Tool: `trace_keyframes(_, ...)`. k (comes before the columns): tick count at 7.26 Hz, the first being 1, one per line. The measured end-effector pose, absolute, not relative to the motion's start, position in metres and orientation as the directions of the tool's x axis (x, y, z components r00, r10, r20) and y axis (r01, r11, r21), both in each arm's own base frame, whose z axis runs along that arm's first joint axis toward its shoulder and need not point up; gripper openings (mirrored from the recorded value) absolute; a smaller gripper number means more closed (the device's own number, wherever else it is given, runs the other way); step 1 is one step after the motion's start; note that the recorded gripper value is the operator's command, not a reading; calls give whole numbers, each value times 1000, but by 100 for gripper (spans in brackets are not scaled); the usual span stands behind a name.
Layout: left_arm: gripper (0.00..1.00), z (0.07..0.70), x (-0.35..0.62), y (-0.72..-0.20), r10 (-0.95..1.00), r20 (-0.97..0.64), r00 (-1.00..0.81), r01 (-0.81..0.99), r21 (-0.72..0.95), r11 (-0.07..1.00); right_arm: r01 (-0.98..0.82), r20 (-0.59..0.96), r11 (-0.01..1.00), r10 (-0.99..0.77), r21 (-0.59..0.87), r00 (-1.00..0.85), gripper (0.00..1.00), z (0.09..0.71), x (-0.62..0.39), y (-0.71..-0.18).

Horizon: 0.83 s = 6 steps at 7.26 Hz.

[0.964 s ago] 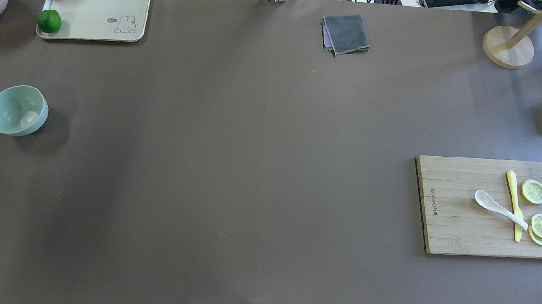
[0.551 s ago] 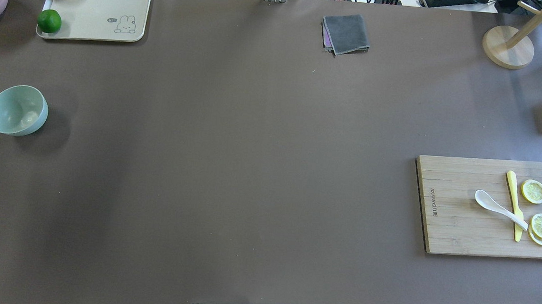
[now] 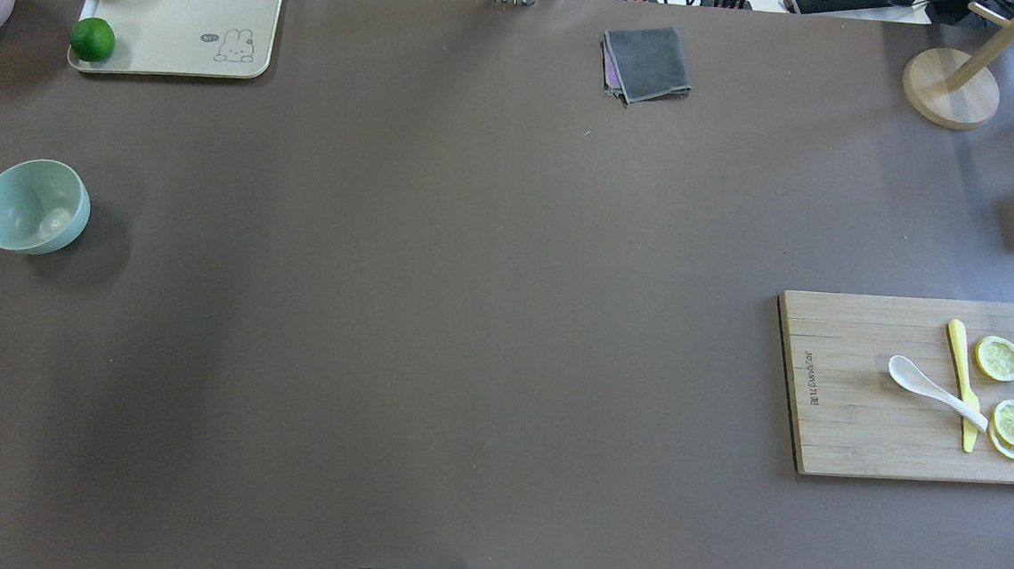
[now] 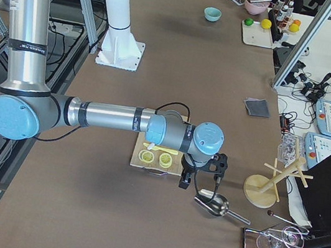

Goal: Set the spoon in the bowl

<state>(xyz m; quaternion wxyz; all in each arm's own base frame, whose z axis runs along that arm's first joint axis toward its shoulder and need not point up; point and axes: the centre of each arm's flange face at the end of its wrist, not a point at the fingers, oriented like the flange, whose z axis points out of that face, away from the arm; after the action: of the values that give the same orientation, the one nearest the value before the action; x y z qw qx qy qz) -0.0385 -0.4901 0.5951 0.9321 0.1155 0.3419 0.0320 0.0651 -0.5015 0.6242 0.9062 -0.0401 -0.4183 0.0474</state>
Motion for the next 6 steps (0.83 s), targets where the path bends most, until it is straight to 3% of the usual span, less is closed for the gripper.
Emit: trace_keyframes(6, 98, 593, -38, -491, 142, -630, 764, 20, 243, 970, -54, 755, 993, 116, -107, 645, 100, 621, 65, -499)
